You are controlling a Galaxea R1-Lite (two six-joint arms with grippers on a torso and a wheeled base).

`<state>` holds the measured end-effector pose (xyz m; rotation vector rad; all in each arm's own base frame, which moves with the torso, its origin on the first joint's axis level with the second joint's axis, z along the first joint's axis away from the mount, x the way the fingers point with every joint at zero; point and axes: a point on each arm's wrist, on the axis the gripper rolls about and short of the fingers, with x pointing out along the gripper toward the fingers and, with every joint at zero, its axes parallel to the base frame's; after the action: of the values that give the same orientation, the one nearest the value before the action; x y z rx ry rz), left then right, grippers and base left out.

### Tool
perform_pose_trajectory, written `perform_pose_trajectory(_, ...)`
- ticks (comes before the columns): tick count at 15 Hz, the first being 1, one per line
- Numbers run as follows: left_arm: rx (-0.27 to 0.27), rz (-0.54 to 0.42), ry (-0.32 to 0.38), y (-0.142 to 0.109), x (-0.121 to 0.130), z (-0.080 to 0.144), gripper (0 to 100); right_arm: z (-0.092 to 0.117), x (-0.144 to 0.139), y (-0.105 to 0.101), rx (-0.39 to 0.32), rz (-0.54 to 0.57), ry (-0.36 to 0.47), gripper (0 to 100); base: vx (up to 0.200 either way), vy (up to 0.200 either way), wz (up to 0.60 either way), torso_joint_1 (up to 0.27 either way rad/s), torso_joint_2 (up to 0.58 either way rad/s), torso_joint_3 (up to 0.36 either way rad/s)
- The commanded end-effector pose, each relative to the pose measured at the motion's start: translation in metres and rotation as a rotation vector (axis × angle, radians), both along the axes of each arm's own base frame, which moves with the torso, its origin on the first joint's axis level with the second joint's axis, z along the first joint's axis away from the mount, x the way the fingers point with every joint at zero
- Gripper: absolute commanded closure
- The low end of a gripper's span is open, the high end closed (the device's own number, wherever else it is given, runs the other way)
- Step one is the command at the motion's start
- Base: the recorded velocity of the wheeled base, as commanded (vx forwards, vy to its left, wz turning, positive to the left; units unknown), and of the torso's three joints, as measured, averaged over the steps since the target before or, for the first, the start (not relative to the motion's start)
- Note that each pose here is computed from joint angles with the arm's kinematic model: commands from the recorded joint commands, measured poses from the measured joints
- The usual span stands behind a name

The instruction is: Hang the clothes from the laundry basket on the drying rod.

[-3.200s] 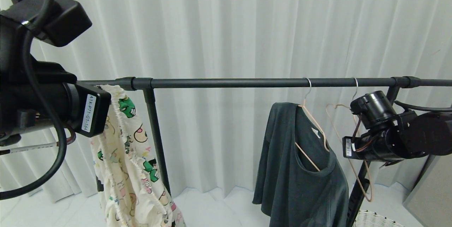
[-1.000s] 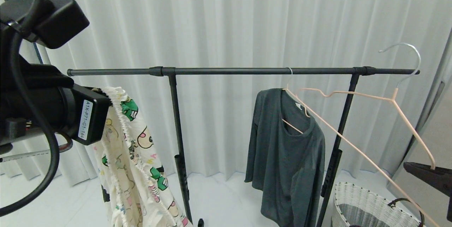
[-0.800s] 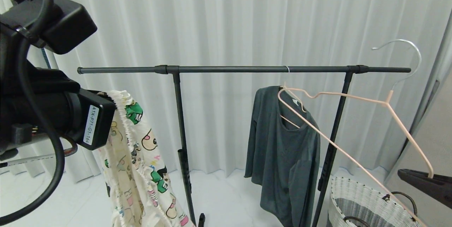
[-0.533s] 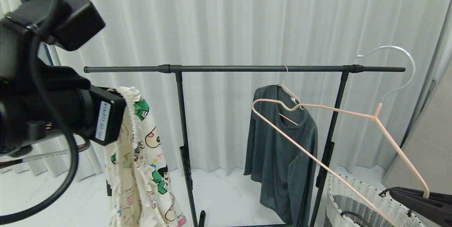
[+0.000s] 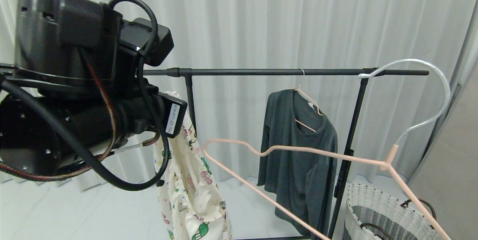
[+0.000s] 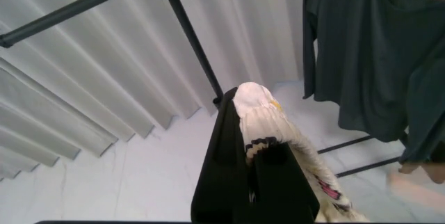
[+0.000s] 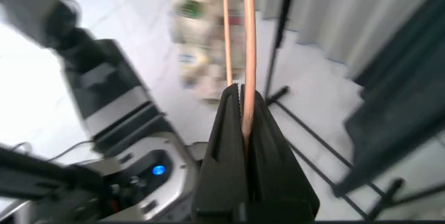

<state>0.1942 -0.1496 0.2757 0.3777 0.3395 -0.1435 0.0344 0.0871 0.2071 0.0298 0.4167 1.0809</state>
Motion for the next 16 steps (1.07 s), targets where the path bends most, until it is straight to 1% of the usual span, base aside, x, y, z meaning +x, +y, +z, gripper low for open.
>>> perform_pose_trajectory(1, 0.024, 0.003, 0.031, -0.008, 0.009, -0.011, 100, 0.0, -0.002, 0.006, -0.005, 0.036, 0.009, 100, 0.0, 0.0, 0.0, 0.0, 0.0, 0.0)
perform_pose_trajectory(3, 0.006, 0.003, 0.028, -0.01, 0.009, -0.009, 100, -0.001, -0.001, 0.008, -0.012, 0.035, 0.013, 100, 0.0, 0.0, 0.0, 0.0, 0.0, 0.0)
perform_pose_trajectory(6, 0.004, -0.027, 0.024, -0.016, 0.003, -0.008, 100, -0.007, 0.002, 0.016, -0.039, 0.026, 0.045, 100, 0.0, 0.0, 0.0, 0.0, 0.0, 0.0)
perform_pose_trajectory(7, 0.009, -0.02, 0.02, -0.018, 0.002, -0.008, 100, -0.01, 0.004, 0.021, -0.041, 0.025, 0.044, 100, 0.0, 0.0, 0.0, 0.0, 0.0, 0.0)
perform_pose_trajectory(10, 0.018, -0.023, 0.012, -0.022, -0.002, -0.008, 100, -0.013, 0.012, 0.042, -0.014, 0.005, 0.032, 100, 0.0, 0.0, 0.0, 0.0, 0.0, 0.0)
perform_pose_trajectory(12, 0.009, -0.022, 0.011, -0.024, -0.004, -0.008, 100, -0.016, 0.018, 0.054, -0.022, -0.02, 0.028, 100, 0.0, 0.0, 0.0, 0.0, 0.0, 0.0)
perform_pose_trajectory(14, -0.009, -0.016, 0.01, -0.024, -0.005, -0.008, 100, -0.019, 0.023, 0.06, -0.022, -0.055, 0.021, 100, 0.0, 0.0, 0.0, 0.0, 0.0, 0.0)
perform_pose_trajectory(16, -0.002, 0.007, 0.005, -0.024, -0.005, -0.008, 100, -0.019, 0.029, 0.071, 0.0, -0.078, 0.009, 100, 0.0, 0.0, 0.0, 0.0, 0.0, 0.0)
